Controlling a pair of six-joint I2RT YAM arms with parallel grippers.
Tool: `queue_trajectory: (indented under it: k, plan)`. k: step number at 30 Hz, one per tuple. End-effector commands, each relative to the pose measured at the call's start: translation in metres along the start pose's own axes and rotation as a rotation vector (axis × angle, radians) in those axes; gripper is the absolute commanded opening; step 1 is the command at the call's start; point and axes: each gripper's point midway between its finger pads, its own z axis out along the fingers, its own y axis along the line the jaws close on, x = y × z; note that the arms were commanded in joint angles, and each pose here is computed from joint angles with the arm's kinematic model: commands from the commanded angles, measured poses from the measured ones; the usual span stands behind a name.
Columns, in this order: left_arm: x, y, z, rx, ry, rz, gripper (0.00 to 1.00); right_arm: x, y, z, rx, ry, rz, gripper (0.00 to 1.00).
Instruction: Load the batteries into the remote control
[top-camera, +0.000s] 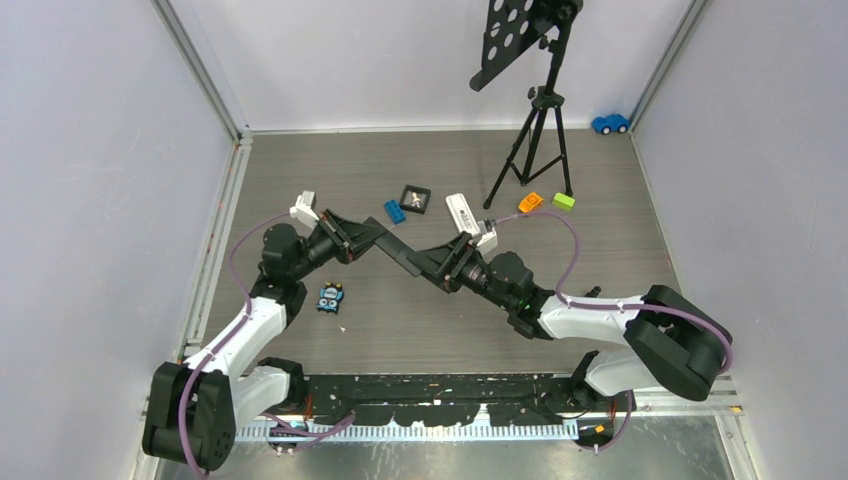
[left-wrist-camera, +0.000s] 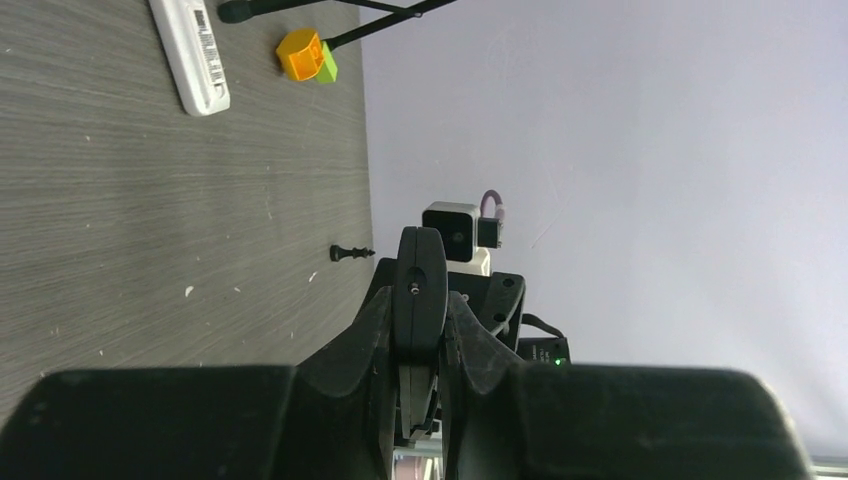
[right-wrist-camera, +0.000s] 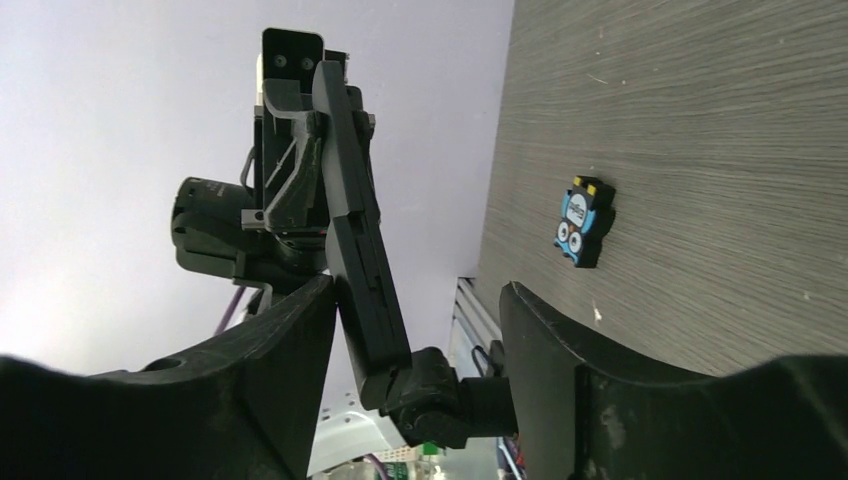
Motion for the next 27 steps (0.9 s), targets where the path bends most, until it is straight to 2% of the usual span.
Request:
queue_trajectory:
  k: [1,9,14,16,18,22,24,27]
  plan:
    - [0.006,-0.016,-0.001,0.038,0.042,0.029,0.0,-0.006,0.008,0.002,0.01,-0.017,-0.098,0.68]
    - [0.012,0.012,-0.001,-0.053,0.068,0.013,0.0,-0.014,0.033,-0.006,-0.069,-0.043,-0.213,0.81]
    - [0.015,0.022,0.0,-0.079,0.085,-0.01,0.0,-0.016,0.038,-0.01,-0.075,-0.05,-0.286,0.81]
    - [0.016,0.025,0.0,-0.087,0.09,-0.016,0.0,-0.016,0.03,-0.011,-0.031,-0.034,-0.371,0.81]
    - [0.017,0.026,0.001,-0.091,0.096,-0.019,0.0,-0.011,0.023,-0.015,0.009,0.028,-0.527,0.8]
    - [0.02,0.03,-0.001,-0.102,0.119,-0.009,0.0,0.002,0.006,-0.024,0.084,0.248,-0.867,0.8]
    - [0.023,0.032,-0.002,-0.111,0.134,-0.001,0.0,0.005,0.001,-0.029,0.118,0.334,-0.951,0.8]
    - [0.025,0.036,-0.003,-0.124,0.144,0.003,0.0,0.009,-0.001,-0.03,0.122,0.394,-0.995,0.8]
